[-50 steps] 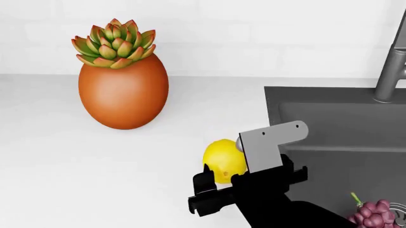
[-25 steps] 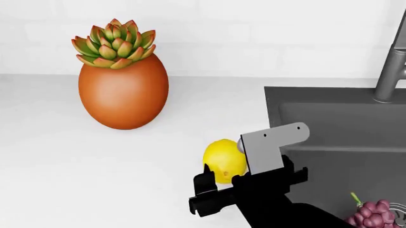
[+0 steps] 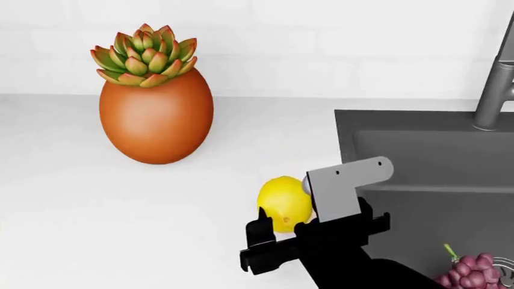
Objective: There is a mixed pile of frozen fruits and vegetables on the counter. Locate all the frozen vegetables and place the items in a bowl on the counter. Take all the frozen fruits and defrost them in a running sink.
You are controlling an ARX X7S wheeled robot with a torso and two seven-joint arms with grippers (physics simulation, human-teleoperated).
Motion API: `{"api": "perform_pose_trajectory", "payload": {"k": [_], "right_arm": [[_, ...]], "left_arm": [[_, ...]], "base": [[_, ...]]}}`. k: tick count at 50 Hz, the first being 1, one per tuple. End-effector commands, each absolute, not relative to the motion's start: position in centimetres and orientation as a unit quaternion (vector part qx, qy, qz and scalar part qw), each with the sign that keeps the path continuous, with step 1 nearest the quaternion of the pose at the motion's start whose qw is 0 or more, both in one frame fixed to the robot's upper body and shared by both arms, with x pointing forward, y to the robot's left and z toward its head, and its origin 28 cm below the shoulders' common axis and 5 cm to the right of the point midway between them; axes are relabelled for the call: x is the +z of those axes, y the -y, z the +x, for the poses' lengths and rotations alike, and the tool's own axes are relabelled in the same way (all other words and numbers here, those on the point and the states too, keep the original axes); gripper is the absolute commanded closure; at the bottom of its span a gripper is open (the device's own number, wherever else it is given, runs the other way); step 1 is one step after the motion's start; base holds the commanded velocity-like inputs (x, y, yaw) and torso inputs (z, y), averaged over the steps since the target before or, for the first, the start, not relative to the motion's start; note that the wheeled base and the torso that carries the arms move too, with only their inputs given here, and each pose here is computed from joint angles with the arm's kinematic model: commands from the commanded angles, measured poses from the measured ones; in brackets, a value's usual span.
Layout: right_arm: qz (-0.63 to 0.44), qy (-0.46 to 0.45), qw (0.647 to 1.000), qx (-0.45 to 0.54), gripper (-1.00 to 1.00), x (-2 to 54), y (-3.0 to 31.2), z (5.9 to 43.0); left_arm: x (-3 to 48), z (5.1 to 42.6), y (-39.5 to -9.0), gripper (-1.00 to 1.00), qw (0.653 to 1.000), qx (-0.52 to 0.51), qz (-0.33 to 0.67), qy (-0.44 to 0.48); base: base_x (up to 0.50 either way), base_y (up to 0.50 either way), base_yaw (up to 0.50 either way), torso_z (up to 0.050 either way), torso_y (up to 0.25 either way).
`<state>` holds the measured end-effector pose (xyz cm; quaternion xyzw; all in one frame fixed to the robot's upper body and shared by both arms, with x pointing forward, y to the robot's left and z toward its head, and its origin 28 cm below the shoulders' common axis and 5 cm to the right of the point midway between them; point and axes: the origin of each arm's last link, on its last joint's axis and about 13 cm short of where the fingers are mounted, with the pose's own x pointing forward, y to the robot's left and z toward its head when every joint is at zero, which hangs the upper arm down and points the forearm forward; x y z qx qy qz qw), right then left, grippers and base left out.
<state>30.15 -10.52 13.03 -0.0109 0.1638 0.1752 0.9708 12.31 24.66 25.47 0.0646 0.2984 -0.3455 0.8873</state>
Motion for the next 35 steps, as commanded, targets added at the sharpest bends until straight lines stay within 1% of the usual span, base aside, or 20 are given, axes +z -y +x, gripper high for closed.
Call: {"api": "perform_pose_trajectory", "payload": {"k": [1,9,21,35], "right_arm": [[-0.012,-0.191,0.966,0.176,1.00,11.5,10.6,30.0],[-0.011,-0.192,0.966,0.175,1.00,11.4,10.8,30.0],[-0.002,-0.191,0.966,0.173,1.00,11.1,10.9,29.8],[0.006,-0.189,0.966,0.174,1.00,10.9,11.1,29.7]], "left_arm": [[24.8,13.5,-23.4,-1.00,0.884,-0.355,0.082,-0.292],[24.2,13.8,-23.0,-1.00,0.880,-0.363,0.072,-0.297],[22.4,14.3,-22.1,-1.00,0.867,-0.368,0.058,-0.330],[20.2,14.5,-22.6,-1.00,0.868,-0.334,0.070,-0.361]], "base": [[0.00,0.00,0.00,0.000,0.000],[0.00,0.00,0.00,0.000,0.000],[0.00,0.00,0.00,0.000,0.000],[0.00,0.00,0.00,0.000,0.000]]}}
